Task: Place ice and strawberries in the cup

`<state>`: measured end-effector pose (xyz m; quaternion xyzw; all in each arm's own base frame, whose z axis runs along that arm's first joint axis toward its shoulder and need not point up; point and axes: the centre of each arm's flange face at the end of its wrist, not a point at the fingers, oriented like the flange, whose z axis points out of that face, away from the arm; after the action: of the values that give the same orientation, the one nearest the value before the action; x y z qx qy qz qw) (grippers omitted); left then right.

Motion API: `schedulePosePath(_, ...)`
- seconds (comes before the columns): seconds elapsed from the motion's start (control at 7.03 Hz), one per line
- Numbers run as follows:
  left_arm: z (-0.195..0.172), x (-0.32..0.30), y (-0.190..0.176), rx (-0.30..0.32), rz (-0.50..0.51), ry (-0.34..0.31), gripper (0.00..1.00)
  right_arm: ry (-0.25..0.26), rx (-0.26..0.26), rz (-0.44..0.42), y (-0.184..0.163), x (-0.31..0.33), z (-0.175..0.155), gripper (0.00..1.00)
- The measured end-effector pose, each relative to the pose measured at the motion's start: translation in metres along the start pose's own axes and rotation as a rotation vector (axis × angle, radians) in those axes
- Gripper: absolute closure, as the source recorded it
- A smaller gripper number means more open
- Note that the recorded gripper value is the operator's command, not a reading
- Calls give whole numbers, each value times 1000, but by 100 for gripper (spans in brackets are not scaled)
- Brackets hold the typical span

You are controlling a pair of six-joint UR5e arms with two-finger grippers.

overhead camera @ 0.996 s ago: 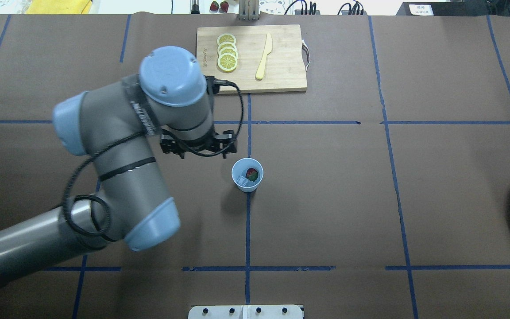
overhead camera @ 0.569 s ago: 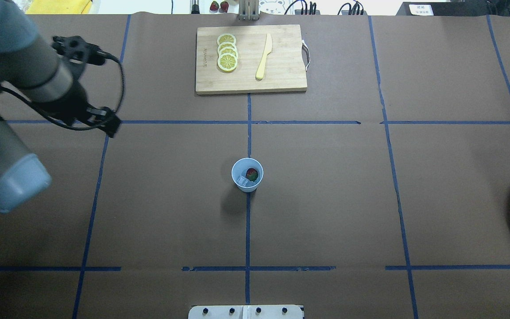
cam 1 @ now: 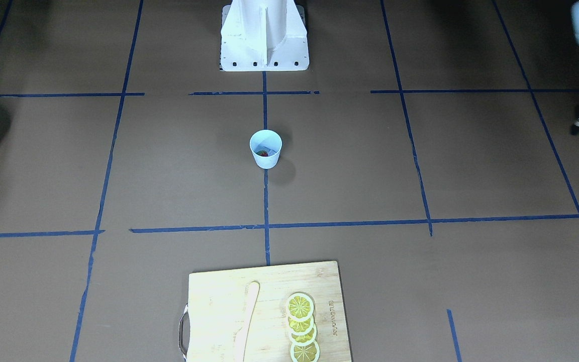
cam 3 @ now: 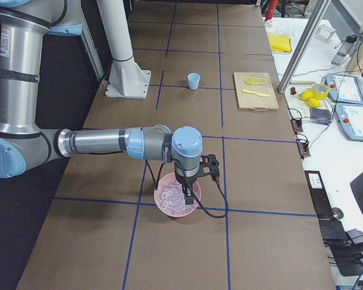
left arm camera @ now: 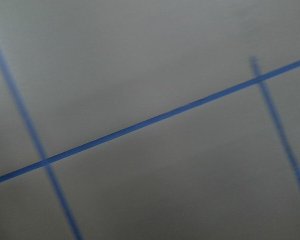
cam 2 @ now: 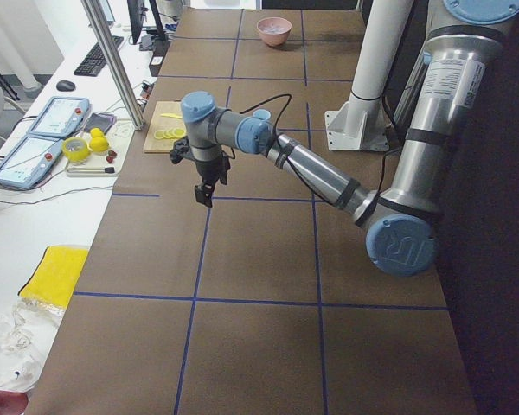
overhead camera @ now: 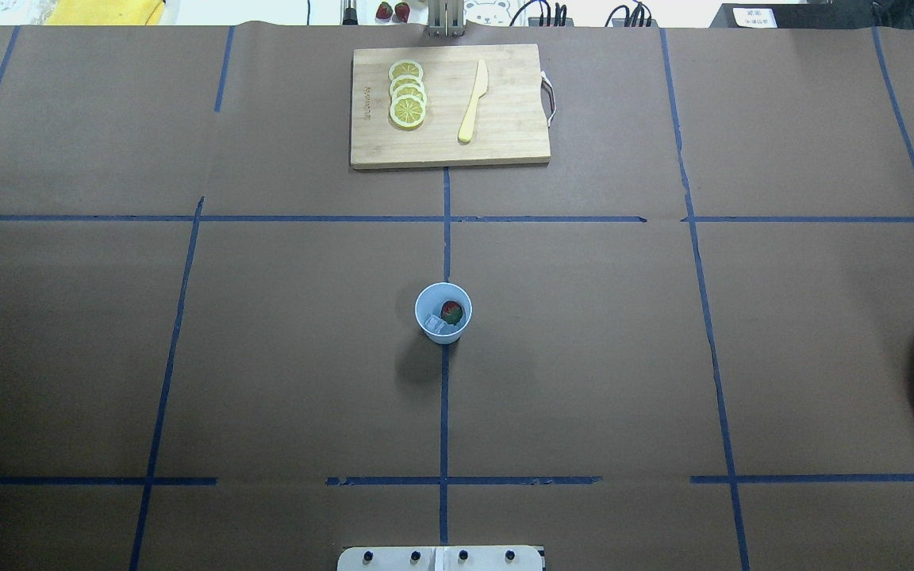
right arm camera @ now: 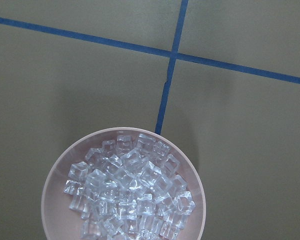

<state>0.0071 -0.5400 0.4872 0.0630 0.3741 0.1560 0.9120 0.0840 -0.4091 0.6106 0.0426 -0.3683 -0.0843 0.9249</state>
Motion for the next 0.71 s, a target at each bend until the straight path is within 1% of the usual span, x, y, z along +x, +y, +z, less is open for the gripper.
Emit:
schedulePosePath(0.14,-5,-43,28,7,-61,-1,0,-1,1,0,0,0,0,1)
schedulePosePath(0.28,-6,-71,56,9,-119,-3,0,-2,2,-1,0,-1,-1,1)
schedulePosePath(0.43,0,-89,82,-2,-166,-2,0,-2,2,-2,0,-1,-1,1)
schedulePosePath(0.71,17,-109,108,-33,-241,6,0,-2,3,-2,0,-1,-1,1)
